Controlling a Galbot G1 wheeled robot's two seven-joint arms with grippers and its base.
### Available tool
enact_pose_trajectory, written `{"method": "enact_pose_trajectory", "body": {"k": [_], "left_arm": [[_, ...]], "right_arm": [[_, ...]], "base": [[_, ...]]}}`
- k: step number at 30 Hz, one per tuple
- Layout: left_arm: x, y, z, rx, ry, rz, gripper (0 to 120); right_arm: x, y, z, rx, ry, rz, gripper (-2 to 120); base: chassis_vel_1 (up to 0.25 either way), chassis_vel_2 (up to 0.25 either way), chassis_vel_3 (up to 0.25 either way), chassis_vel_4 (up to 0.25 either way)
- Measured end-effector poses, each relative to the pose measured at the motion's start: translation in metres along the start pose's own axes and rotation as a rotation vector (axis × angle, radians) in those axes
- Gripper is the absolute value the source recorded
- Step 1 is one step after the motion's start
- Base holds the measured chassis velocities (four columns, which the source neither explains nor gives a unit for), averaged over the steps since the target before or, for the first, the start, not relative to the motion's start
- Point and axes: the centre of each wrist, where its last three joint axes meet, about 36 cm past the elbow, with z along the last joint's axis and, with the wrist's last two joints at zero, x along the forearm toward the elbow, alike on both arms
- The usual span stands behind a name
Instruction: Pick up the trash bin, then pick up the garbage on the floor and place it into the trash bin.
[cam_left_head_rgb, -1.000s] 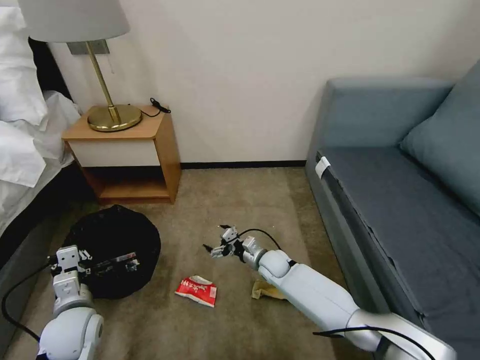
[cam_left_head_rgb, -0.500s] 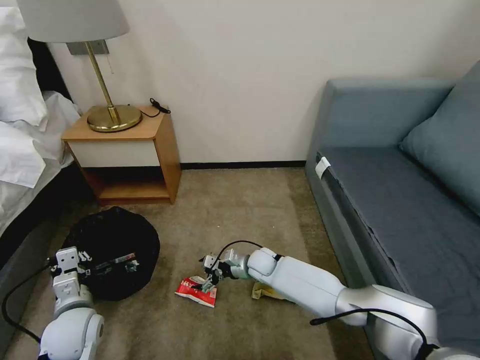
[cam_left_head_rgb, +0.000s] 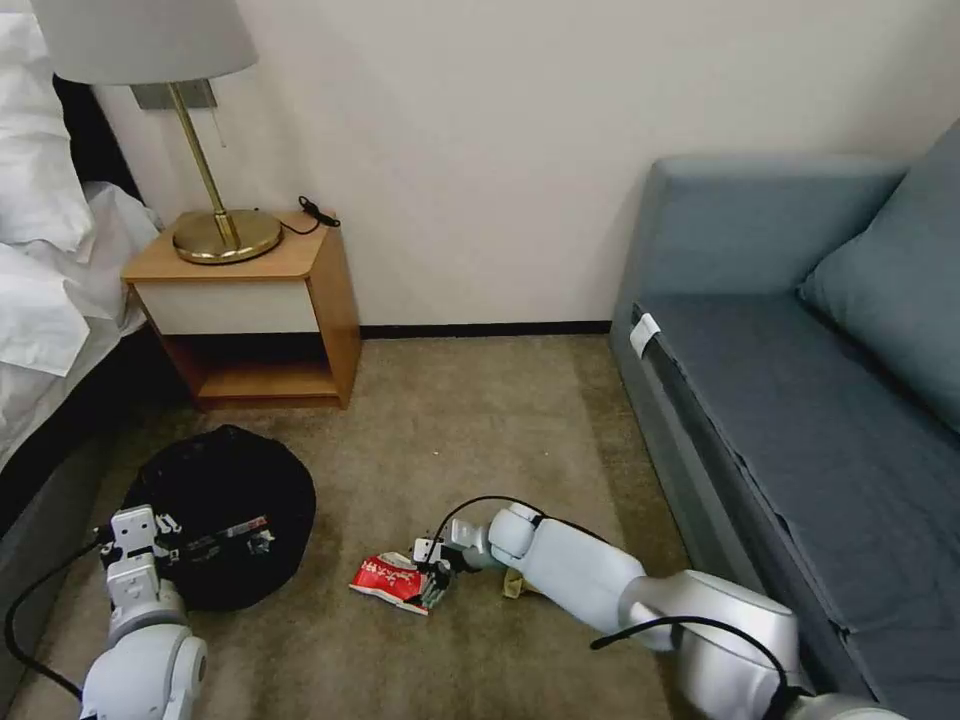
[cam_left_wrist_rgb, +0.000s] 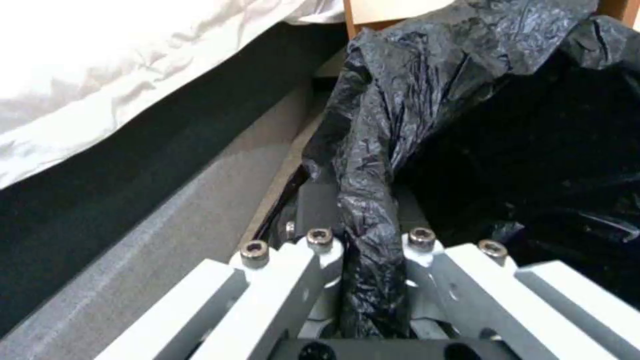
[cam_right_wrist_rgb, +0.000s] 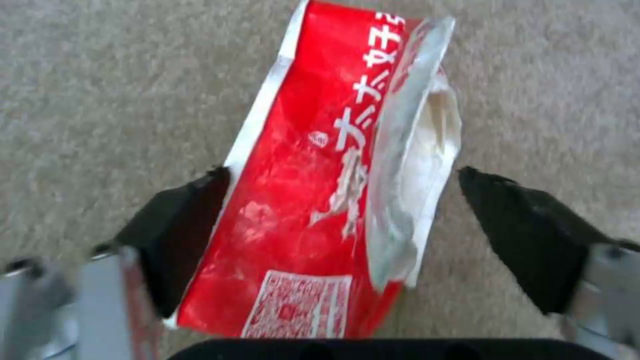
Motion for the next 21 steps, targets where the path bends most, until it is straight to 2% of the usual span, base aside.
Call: {"method": "enact_pose_trajectory", "body": {"k": [1, 2, 4, 6, 8, 11, 14, 15, 16, 17, 19, 21], "left_arm": [[-0.0009, 0.0008, 0.0003, -0.001, 0.001, 0.000, 4], [-0.0009, 0.0008, 0.0003, -0.001, 0.001, 0.000, 4], [-0.0016, 0.0018, 0.0011, -0.003, 0.003, 0.000, 4], [-0.0020, 0.0023, 0.0017, -0.004, 0.004, -0.001, 4], [-0.0033, 0.0030, 0.0025, -0.005, 0.004, -0.002, 4], [-0.0039, 0.0028, 0.0022, -0.004, 0.003, -0.001, 4], [-0.0042, 0.0017, 0.0019, -0.002, 0.003, 0.002, 4], [-0.0042, 0.0017, 0.0019, -0.002, 0.003, 0.002, 4], [-0.0043, 0.0014, 0.0025, -0.002, 0.004, 0.003, 4], [-0.0043, 0.0014, 0.0025, -0.002, 0.004, 0.003, 4], [-0.0044, 0.0012, 0.0030, -0.003, 0.005, 0.004, 4], [-0.0044, 0.0013, 0.0030, -0.003, 0.005, 0.004, 4]], "right_arm": [[-0.0036, -0.0014, -0.0028, 0.008, 0.001, -0.002, 81], [-0.0036, -0.0014, -0.0028, 0.008, 0.001, -0.002, 81], [-0.0057, -0.0022, -0.0035, 0.011, 0.005, -0.006, 71], [-0.0055, -0.0028, -0.0026, 0.009, 0.007, -0.006, 67], [-0.0047, -0.0038, -0.0015, 0.006, 0.006, -0.003, 56], [-0.0039, -0.0049, -0.0018, 0.005, 0.004, 0.000, 49], [-0.0024, -0.0061, 0.0003, 0.001, 0.001, 0.004, 34], [-0.0024, -0.0061, 0.0003, 0.001, 0.001, 0.004, 34], [-0.0015, -0.0067, 0.0022, 0.000, 0.002, 0.006, 28], [-0.0015, -0.0067, 0.0022, 0.000, 0.002, 0.006, 28], [-0.0003, -0.0076, 0.0043, -0.001, 0.002, 0.008, 17], [-0.0001, -0.0075, 0.0049, -0.003, 0.000, 0.009, 13]], "base": [[0.000, 0.000, 0.000, 0.000], [0.000, 0.000, 0.000, 0.000], [0.000, 0.000, 0.000, 0.000], [0.000, 0.000, 0.000, 0.000], [0.000, 0.000, 0.000, 0.000], [0.000, 0.000, 0.000, 0.000], [0.000, 0.000, 0.000, 0.000], [0.000, 0.000, 0.000, 0.000], [0.000, 0.000, 0.000, 0.000], [0.000, 0.000, 0.000, 0.000], [0.000, 0.000, 0.000, 0.000], [0.000, 0.000, 0.000, 0.000]]}}
